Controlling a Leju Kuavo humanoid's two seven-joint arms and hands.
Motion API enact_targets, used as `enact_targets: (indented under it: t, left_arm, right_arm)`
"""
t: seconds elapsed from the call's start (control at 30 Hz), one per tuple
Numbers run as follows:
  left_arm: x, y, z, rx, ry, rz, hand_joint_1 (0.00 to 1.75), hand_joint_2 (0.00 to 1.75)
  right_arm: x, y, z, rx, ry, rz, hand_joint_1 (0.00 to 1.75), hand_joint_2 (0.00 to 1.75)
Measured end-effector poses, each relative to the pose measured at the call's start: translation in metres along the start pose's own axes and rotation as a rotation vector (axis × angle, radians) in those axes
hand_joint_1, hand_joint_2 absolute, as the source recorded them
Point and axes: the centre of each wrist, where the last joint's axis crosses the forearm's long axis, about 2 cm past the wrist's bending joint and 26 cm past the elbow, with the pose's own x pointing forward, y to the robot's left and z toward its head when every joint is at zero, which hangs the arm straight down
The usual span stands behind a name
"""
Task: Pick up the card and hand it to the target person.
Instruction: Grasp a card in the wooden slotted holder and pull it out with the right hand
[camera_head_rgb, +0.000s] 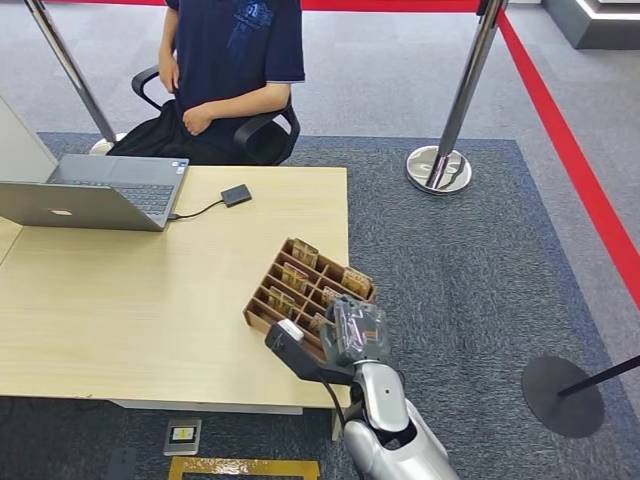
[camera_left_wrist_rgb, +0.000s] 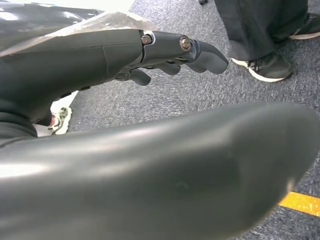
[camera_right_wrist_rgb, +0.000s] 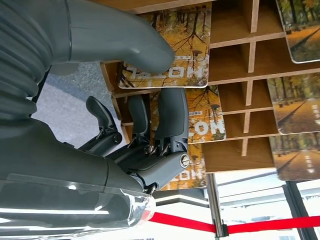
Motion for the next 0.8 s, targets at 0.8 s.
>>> enact_targets:
  t: [0.8]
  left_arm:
    - [0.000,0.000,0.000,0.008,0.006,0.013,0.00,0.00]
  right_arm:
    - [0.003,-0.026,-0.005,-0.071,-0.091,-0.139,1.40,1.75]
